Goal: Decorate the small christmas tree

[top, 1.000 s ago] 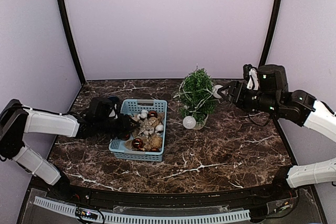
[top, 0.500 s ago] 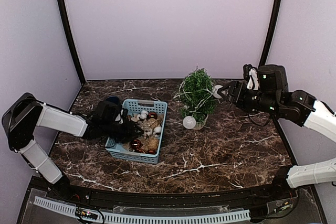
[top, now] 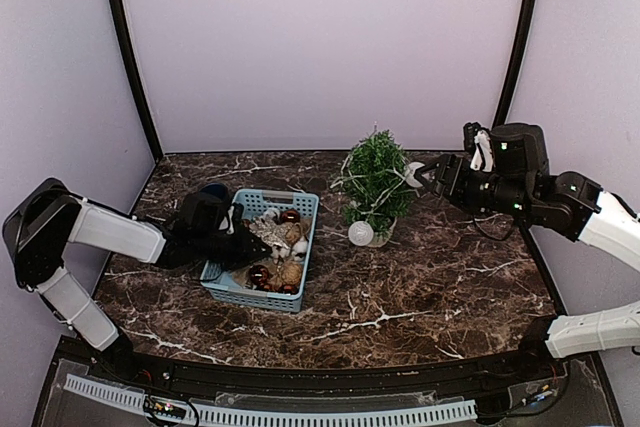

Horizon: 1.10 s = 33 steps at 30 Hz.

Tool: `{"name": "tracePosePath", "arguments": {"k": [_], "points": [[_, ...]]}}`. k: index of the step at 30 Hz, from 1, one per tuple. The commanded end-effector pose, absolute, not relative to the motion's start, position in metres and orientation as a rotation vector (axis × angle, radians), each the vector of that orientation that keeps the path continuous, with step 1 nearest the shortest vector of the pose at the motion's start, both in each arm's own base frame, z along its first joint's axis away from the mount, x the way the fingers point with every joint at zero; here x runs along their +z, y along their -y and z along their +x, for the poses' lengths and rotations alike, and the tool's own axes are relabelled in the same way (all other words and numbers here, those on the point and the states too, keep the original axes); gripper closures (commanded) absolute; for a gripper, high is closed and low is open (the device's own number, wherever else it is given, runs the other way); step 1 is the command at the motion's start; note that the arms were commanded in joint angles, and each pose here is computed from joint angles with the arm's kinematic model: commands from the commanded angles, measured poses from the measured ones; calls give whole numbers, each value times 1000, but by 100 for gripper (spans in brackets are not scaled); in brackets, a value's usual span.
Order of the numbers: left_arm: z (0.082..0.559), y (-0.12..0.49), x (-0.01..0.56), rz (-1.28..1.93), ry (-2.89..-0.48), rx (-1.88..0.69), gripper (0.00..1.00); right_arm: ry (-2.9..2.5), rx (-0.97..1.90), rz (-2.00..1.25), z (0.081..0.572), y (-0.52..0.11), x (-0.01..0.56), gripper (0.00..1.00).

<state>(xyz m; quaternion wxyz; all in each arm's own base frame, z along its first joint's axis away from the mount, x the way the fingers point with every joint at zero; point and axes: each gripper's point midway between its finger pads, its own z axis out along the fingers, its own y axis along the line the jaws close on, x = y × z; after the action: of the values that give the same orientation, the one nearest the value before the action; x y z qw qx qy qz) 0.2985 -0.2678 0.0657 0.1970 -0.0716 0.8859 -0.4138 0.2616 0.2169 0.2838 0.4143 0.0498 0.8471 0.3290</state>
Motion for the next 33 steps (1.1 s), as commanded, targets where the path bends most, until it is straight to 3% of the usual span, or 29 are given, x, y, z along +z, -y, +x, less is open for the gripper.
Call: {"name": "tracePosePath", "arguments": {"k": [1,9,14,24,33], "points": [[296,263,84,-167,-2410,-1178,87,-2096,842,129,261,-216,296,31],[282,262,115,13,-2328,-1199,97,-2052,816,59,258,-213,323,31],[260,264,161,305,-2205,-1170,97,-2003,929,-275,236,-243,357,31],[176,295,206,866,-2229,-1154,98,-1961,1169,-798,177,-315,387,32],[91,345,251,1213,-2157,-1452,99,-1941,1427,-1063,120,-373,362,31]]}}
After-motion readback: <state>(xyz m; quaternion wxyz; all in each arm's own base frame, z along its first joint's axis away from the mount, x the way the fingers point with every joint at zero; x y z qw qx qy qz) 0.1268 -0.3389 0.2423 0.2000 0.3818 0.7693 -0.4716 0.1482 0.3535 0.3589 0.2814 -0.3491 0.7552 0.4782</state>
